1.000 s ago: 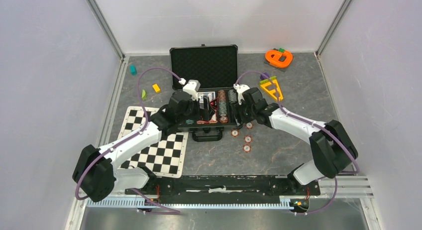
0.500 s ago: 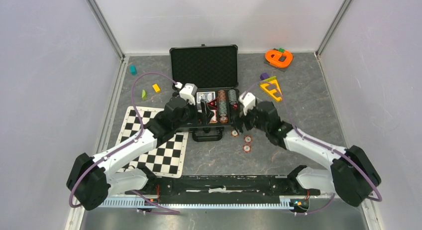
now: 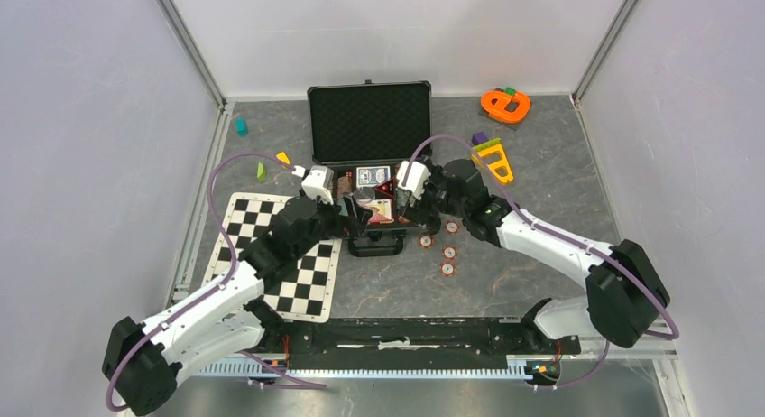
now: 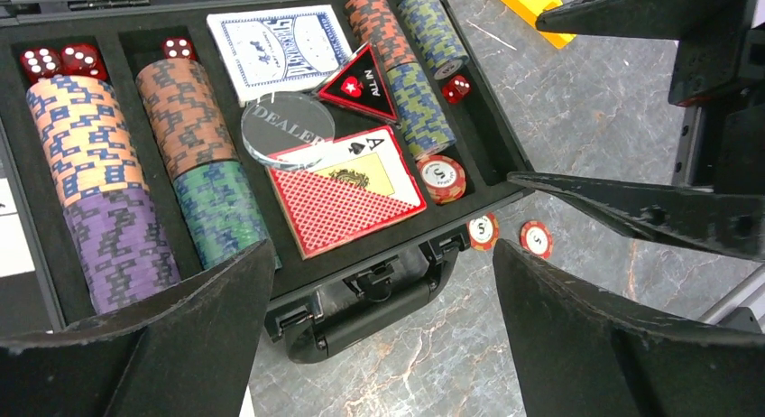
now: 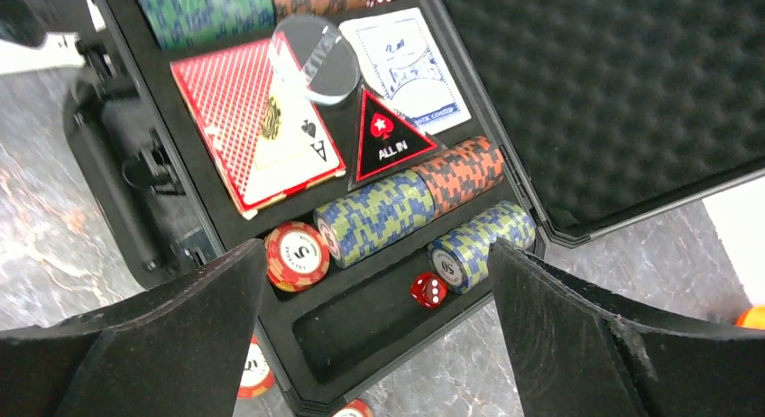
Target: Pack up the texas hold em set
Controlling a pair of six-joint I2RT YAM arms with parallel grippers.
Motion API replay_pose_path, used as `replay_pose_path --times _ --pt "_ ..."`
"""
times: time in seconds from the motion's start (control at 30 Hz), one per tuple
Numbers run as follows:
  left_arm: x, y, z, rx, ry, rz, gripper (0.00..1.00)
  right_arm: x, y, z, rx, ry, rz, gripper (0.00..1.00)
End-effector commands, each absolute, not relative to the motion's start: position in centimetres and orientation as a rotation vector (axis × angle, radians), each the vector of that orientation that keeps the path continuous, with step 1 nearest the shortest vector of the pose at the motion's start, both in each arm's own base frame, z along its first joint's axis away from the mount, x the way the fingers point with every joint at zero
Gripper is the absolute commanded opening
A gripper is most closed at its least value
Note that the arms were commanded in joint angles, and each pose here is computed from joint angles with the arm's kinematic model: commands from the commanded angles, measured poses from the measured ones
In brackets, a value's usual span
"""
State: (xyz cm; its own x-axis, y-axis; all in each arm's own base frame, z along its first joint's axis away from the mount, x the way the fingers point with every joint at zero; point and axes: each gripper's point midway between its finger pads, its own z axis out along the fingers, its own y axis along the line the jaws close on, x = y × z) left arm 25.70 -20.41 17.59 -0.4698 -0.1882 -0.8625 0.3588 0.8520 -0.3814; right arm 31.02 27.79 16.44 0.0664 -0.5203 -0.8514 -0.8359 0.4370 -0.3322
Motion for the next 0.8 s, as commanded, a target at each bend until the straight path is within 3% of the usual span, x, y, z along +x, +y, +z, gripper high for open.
replay_pose_path --times 0.0,0.3,0.77 --pt "25.2 -19.6 17.5 0.064 1.953 -0.65 0.96 32.0 27.1 14.3 -1.414 1.55 0.181 0.98" --pt "24.9 -19.2 17.3 0.051 1.952 -0.651 0.97 33.0 26.8 11.3 -1.583 1.573 -0.016 0.98" --pt "25.1 -19.1 17.2 0.051 1.954 -0.632 0.98 32.7 28.2 9.8 -1.716 1.549 0.008 0.98"
